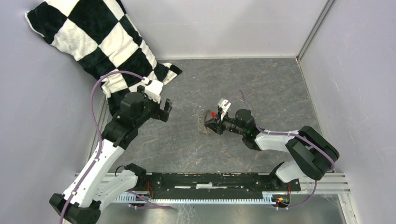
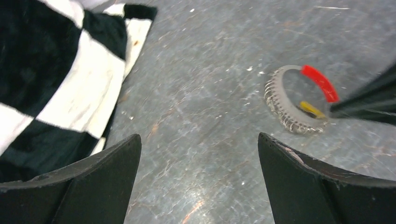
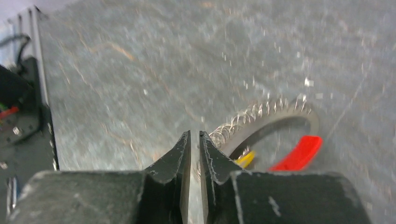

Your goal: Put the keys on the keyring

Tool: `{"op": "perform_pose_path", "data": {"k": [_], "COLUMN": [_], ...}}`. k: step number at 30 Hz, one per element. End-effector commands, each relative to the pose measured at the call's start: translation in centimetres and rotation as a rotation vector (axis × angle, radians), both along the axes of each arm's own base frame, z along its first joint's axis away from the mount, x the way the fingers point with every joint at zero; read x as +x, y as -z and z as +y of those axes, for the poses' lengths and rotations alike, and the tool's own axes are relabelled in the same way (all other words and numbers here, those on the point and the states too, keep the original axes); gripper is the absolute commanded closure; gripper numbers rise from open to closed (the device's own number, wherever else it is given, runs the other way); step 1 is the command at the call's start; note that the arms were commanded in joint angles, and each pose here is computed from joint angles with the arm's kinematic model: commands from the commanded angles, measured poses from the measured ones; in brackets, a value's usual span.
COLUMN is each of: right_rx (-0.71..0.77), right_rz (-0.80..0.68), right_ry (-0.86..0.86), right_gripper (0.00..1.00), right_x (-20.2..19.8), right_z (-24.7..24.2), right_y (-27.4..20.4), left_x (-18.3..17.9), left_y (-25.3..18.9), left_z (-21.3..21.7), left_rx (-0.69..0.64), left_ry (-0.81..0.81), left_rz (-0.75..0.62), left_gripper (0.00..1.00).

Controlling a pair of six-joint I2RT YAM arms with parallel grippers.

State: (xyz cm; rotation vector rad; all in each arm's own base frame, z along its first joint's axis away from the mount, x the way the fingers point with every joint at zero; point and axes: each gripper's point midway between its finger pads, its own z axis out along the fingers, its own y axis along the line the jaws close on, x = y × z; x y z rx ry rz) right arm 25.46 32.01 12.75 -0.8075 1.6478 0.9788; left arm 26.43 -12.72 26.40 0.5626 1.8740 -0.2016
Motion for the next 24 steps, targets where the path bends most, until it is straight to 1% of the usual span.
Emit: {"op": "perform_pose_path", "data": {"k": [1, 4, 6, 8, 10, 11, 12, 15, 19, 21, 24], "right_rx": [-0.064, -0.122, -0.158, -0.186, -0.193, -0.194, -0.191, -0.186, -0.248, -0.273, -0.272], "right_rz": [-0.073, -0.057, -0.041, -0.022, -0.024, -0.022, -0.031, -0.06, -0.137, -0.202, -0.268], "right_ry": [0.034, 0.054, 0.068, 0.099, 0.155, 0.197, 0.261, 0.481, 0.896, 1.138, 1.393], "right_gripper": [0.82, 0.77, 0.71, 0.54, 0.33, 0.19, 0.02, 0.02, 0.02, 0.02, 0.02], "right_x": [-0.5, -1.0, -1.3, -1.4, -1.0, -0.7, -0.1, 2.1, 4.6, 4.2, 2.2], "right_z": [-2.4, -3.7, -4.4, -5.2, -6.1, -6.7, -7.6, -11.5, -20.0, -25.0, -30.8], "right_y": [1.4, 2.9, 3.7, 4.3, 4.0, 3.7, 3.2, 1.6, 0.0, -0.3, 0.2], "left_x": [2.7, 4.1, 4.9, 5.3, 5.7, 5.8, 6.1, 7.2, 10.1, 11.3, 12.2], "left_y": [0.6, 1.7, 2.1, 2.5, 3.0, 3.4, 3.8, 5.2, 7.0, 8.4, 11.2], "left_z": [1.9, 3.1, 3.8, 4.3, 4.5, 4.7, 4.8, 6.3, 9.5, 11.0, 11.7], "left_rx": [-0.012, -0.026, -0.032, -0.032, -0.037, -0.041, -0.045, -0.043, -0.057, -0.079, -0.152], "left_ry": [-0.048, -0.058, -0.074, -0.084, -0.091, -0.095, -0.099, -0.131, -0.209, -0.254, -0.29], "left_rz": [0.008, 0.057, 0.069, 0.078, 0.083, 0.086, 0.09, 0.083, 0.03, 0.017, 0.025], "left_gripper": [0.0, 0.0, 0.0, 0.0, 0.0, 0.0, 0.0, 0.0, 0.0, 0.0, 0.0]}}
